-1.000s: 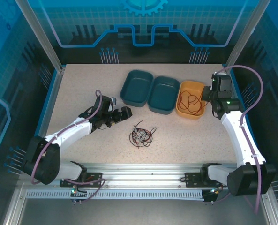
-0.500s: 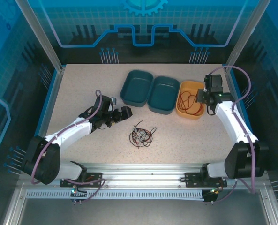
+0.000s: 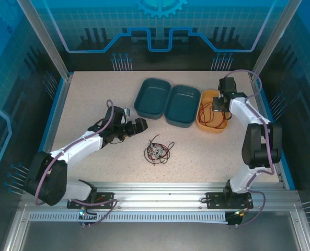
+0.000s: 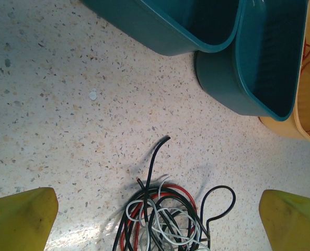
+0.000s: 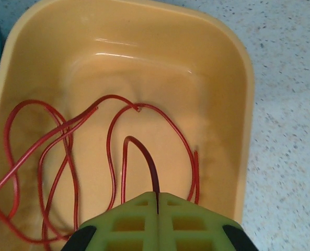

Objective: Untangle the cables

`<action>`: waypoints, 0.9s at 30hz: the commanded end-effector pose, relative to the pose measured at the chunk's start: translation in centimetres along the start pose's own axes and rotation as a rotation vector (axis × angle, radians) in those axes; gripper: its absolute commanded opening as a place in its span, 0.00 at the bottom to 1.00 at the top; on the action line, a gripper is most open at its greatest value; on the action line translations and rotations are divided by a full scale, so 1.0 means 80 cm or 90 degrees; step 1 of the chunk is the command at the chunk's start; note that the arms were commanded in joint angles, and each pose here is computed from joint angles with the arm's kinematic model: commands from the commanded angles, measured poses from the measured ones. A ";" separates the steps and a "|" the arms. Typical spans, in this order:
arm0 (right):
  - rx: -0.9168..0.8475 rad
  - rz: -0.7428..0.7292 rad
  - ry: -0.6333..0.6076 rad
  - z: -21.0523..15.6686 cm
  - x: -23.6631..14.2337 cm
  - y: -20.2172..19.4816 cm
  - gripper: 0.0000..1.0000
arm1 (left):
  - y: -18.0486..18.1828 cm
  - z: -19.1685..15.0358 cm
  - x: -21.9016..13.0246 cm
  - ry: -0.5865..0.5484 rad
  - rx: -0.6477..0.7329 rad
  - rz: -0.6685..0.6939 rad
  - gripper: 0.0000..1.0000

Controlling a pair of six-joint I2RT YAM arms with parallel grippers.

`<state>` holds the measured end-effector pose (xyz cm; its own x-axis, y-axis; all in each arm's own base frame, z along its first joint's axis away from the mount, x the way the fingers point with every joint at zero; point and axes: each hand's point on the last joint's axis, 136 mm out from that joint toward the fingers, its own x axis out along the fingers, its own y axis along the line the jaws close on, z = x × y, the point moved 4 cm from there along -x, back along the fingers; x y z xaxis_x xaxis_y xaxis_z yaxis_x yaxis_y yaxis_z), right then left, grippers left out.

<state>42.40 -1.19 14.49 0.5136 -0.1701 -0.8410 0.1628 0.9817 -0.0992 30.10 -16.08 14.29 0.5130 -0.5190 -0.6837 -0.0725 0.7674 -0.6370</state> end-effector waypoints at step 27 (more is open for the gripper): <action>0.012 -0.013 0.062 0.001 0.005 0.000 0.34 | -0.008 0.002 -0.006 -0.010 0.010 -0.016 0.99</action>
<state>43.61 -1.11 11.20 0.3846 -0.1709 -0.9071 0.1665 0.9794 -0.1140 30.14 -16.09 14.36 0.5156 -0.5197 -0.6812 -0.0720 0.7660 -0.6388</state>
